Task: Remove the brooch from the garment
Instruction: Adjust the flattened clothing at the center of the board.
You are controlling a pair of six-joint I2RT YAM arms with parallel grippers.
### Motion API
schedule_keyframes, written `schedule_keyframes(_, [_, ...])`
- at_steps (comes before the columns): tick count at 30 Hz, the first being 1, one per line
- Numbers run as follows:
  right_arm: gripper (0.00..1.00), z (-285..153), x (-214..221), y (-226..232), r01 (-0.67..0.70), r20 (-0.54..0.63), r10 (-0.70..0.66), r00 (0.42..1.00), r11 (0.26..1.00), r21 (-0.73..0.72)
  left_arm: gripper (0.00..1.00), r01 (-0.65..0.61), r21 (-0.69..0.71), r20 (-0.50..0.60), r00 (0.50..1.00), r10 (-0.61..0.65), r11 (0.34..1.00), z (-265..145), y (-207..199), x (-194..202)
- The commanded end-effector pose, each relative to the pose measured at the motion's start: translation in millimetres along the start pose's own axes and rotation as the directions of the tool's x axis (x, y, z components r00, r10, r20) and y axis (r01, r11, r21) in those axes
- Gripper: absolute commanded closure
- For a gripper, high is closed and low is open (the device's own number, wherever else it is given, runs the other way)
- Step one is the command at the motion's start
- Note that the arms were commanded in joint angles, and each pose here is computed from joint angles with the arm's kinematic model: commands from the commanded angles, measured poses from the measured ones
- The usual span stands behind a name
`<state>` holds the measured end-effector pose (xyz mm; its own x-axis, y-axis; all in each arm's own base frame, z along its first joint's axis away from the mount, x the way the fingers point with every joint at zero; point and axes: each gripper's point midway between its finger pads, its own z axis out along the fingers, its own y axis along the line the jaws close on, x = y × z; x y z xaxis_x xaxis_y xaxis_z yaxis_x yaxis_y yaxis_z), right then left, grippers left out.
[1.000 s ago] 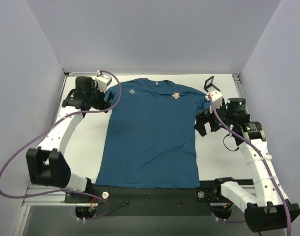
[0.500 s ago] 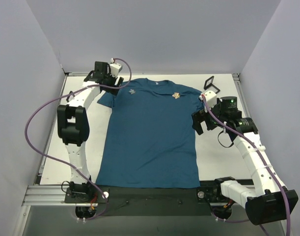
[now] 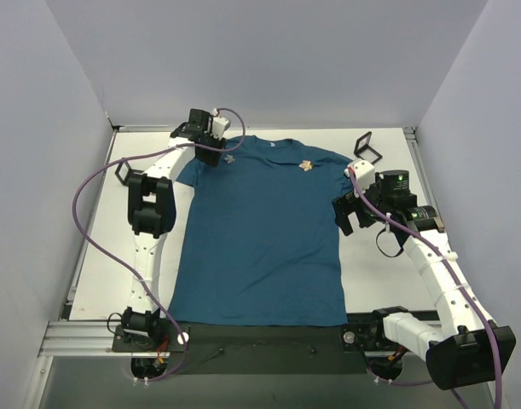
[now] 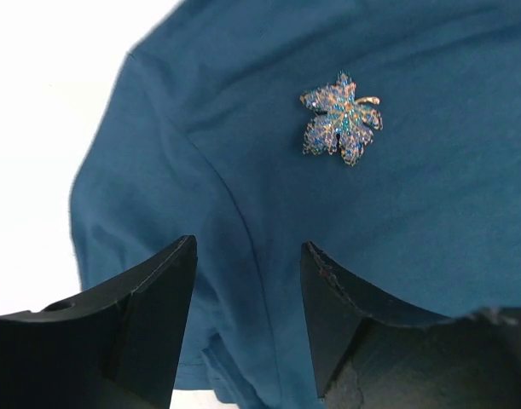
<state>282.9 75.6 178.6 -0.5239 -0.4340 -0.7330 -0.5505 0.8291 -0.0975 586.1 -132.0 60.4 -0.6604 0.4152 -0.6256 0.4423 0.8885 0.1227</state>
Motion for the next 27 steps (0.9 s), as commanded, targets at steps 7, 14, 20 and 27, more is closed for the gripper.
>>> schedule_keyframes(7, [0.01, 1.5, -2.5, 0.4, 0.016, 0.015, -0.016, 1.0, 1.0, 0.003, 0.5, 0.023, -0.031, -0.063, 0.998, -0.025, 0.999, 7.4, 0.8, 11.3])
schedule_keyframes(14, [0.01, 2.3, -2.8, 1.6, 0.016, 0.018, -0.016, 1.0, 1.0, -0.005, 0.55, 0.029, -0.042, -0.108, 0.994, -0.033, 0.999, 13.8, 2.0, 24.4])
schedule_keyframes(20, [0.02, 2.9, -2.2, 2.3, 0.014, 0.016, -0.014, 1.0, 1.0, -0.008, 0.84, 0.037, -0.036, -0.119, 0.992, -0.041, 0.999, 14.4, -0.1, 27.8])
schedule_keyframes(27, [0.02, 3.1, -1.4, 3.1, 0.013, 0.014, -0.013, 1.0, 1.0, -0.012, 1.0, 0.047, -0.015, -0.103, 0.994, -0.049, 0.999, 7.6, -3.4, 21.0])
